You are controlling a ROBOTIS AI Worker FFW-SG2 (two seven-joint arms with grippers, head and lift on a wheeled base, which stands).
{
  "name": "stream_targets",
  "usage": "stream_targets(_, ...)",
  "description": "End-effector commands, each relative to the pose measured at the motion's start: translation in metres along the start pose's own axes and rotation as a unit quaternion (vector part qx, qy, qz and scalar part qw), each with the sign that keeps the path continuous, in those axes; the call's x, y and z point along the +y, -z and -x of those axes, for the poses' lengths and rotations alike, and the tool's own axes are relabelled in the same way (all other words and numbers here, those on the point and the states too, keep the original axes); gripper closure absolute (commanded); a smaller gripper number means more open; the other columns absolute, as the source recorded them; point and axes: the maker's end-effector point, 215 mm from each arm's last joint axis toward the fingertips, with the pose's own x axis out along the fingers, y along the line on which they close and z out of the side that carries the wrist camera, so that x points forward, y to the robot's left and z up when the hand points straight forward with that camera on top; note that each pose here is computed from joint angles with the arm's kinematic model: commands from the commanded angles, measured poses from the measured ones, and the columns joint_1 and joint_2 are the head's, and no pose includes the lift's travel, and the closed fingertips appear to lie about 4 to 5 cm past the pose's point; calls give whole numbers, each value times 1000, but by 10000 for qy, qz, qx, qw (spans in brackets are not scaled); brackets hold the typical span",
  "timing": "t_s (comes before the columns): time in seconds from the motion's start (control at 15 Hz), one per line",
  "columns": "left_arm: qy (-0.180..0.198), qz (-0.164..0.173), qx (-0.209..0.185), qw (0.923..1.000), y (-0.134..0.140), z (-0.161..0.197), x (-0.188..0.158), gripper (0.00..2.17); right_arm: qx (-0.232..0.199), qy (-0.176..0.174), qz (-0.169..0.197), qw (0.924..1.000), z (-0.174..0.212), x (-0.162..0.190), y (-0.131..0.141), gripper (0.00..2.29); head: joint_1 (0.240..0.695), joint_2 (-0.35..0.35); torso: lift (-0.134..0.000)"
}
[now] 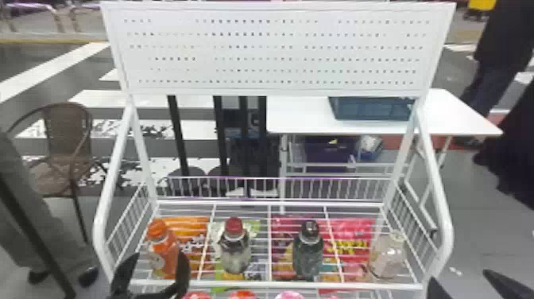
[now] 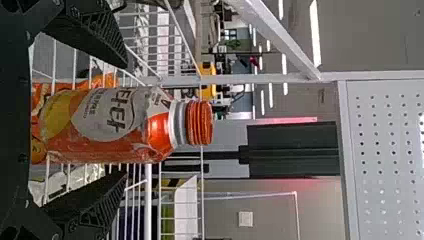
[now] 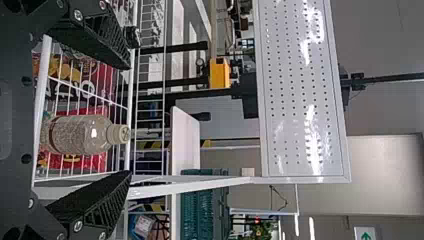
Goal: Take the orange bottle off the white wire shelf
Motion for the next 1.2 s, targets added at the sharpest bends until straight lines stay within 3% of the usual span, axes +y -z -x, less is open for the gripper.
stream_targets(0.0, -22, -34, 30, 10000, 3, -13, 3, 147, 1, 2, 4, 10000, 0, 0, 0, 151, 499, 0, 0)
stream_targets(0.47, -26, -94, 175, 9998, 16, -37, 7, 154, 22, 9, -2, 10000, 0, -1, 3, 151, 499, 0, 0)
stream_targets(0.73, -10, -35, 154, 9999, 12, -37, 8, 417, 28, 24, -6, 10000, -1, -2, 4, 151, 499, 0, 0)
stream_targets(0.87, -13, -13, 108, 9999, 8, -37, 9, 421, 29, 18, 0, 10000, -1, -2, 4, 151, 499, 0, 0)
stream_targets(1.0, -34, 18, 96, 9999, 6, -37, 10, 613, 37, 20, -2, 10000, -1, -2, 5, 151, 499, 0, 0)
stream_targets(1.13, -4, 55, 100, 9999, 4, -35, 8, 616, 38, 25, -1, 10000, -1, -2, 5, 151, 499, 0, 0)
